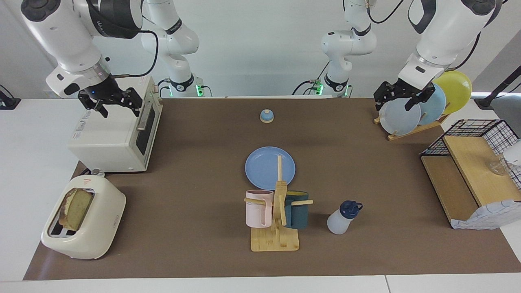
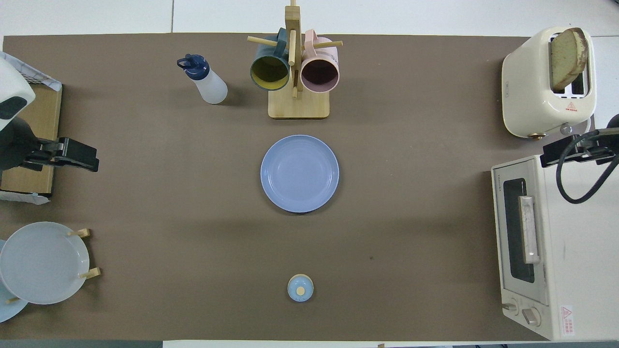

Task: Put bread on plate and add seasoning
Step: 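Reach the left gripper toward the seasoning bottle while the right gripper reaches the toaster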

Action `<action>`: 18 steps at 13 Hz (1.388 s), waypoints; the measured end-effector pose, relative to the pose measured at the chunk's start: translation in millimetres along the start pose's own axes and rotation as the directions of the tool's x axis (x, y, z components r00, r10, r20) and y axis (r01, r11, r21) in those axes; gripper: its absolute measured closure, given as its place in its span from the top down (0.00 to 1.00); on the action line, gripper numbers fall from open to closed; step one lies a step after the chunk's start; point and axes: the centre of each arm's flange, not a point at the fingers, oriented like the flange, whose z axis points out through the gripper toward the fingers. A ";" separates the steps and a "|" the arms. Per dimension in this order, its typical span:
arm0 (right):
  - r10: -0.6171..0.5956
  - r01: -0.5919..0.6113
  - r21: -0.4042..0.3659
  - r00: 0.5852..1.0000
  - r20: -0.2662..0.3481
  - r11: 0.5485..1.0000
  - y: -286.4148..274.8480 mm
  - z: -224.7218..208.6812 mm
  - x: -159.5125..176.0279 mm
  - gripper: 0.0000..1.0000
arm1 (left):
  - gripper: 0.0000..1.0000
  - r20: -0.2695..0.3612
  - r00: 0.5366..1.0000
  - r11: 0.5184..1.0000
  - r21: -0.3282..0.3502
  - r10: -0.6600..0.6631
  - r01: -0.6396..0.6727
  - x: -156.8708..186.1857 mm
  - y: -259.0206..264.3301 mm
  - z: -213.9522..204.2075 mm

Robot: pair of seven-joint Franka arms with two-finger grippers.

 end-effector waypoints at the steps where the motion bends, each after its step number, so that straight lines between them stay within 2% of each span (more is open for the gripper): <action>1: 0.000 0.000 0.000 1.000 0.000 1.000 0.0 0.0 0.0 1.00 | 1.00 -0.001 1.000 1.000 0.000 0.000 0.000 0.1 -0.1 -0.1; 4: -0.001 0.001 0.000 1.000 0.000 1.000 -0.5 0.0 0.0 1.00 | 1.00 -0.011 1.000 1.000 -0.001 -0.004 0.004 0.9 -1.9 -1.3; 6: -0.008 0.008 -0.002 1.000 -0.016 1.000 -4.1 -2.1 1.6 1.00 | 1.00 -0.062 0.998 1.000 -0.002 -0.003 0.003 6.3 -1.4 -5.4; 7: -0.011 0.010 -0.005 0.999 -0.051 1.000 -5.4 -5.5 5.1 1.00 | 1.00 -0.084 0.996 1.000 -0.003 -0.002 0.001 8.8 -0.4 -6.6; 9: -0.037 0.035 -0.017 0.985 -0.169 0.999 -6.0 -15.8 17.3 1.00 | 1.00 -0.094 0.996 1.000 -0.002 0.006 -0.006 10.1 3.9 -5.7; 11: -0.063 0.052 -0.041 0.943 -0.327 0.998 -1.9 -24.5 33.9 1.00 | 1.00 -0.100 0.995 1.000 -0.001 0.020 -0.020 10.8 12.2 -3.5; 12: -0.063 0.048 -0.049 0.924 -0.378 0.998 2.6 -24.6 39.9 1.00 | 1.00 -0.117 0.993 1.000 -0.001 0.021 -0.022 12.3 14.2 -0.7; 13: -0.061 0.042 -0.055 0.908 -0.415 0.998 8.7 -23.2 45.1 1.00 | 1.00 -0.155 0.988 1.000 -0.002 0.024 -0.024 14.6 16.4 5.6; 15: -0.081 0.047 -0.082 0.874 -0.479 0.996 26.1 -13.1 60.8 1.00 | 1.00 -0.269 0.962 0.999 -0.008 0.041 -0.045 14.7 29.2 32.4; 18: -0.076 0.024 -0.107 0.857 -0.510 0.994 66.4 28.5 91.4 1.00 | 1.00 -0.374 0.924 0.997 -0.007 0.072 -0.081 0.3 51.7 82.4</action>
